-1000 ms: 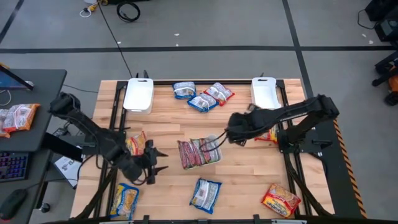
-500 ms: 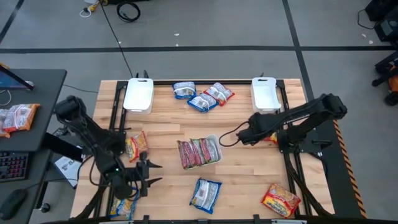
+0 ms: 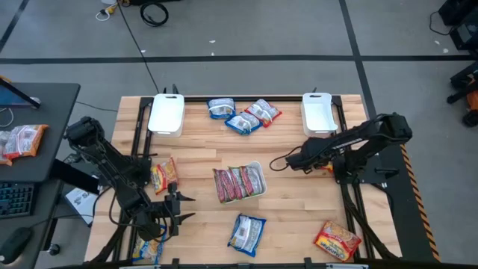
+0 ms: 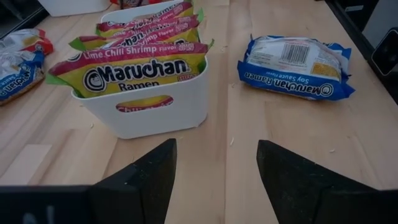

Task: Sort Maruchan noodles
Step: Put the orange noodle pack into the top right white bin

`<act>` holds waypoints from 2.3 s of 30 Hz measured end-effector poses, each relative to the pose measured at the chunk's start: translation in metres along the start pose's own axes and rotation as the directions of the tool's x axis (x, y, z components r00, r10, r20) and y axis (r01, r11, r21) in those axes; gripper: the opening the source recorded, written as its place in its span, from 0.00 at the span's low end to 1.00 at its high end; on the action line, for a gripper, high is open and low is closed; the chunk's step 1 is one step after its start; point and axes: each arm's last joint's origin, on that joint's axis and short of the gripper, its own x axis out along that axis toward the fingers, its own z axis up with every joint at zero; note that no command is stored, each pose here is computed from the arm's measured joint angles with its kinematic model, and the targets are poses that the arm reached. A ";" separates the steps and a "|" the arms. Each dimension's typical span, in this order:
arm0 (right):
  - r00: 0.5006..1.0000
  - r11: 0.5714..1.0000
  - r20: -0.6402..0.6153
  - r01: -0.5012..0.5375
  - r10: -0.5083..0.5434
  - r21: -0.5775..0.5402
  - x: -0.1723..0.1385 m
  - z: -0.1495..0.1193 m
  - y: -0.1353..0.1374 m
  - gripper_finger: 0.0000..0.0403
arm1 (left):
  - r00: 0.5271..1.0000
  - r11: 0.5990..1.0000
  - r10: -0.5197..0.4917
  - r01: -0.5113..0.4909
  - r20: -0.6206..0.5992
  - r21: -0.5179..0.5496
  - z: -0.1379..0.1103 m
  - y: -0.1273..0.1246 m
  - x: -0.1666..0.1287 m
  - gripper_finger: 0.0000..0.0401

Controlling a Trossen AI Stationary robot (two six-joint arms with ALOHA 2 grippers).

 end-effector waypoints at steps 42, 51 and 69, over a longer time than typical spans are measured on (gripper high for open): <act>0.659 0.682 0.275 -0.731 0.700 0.016 -0.013 0.009 0.059 0.65 | 0.987 0.974 0.117 -0.136 -0.110 -0.181 -0.047 0.035 0.011 0.56; 0.411 0.458 0.341 -0.887 0.846 -0.067 0.009 0.018 0.065 0.50 | 0.991 0.954 0.104 -0.125 -0.089 -0.274 -0.057 0.051 0.026 0.56; 0.675 0.815 0.478 -0.355 0.563 -0.459 -0.058 0.034 0.043 0.02 | 0.990 0.956 0.090 -0.116 -0.107 -0.270 -0.049 0.057 0.038 0.56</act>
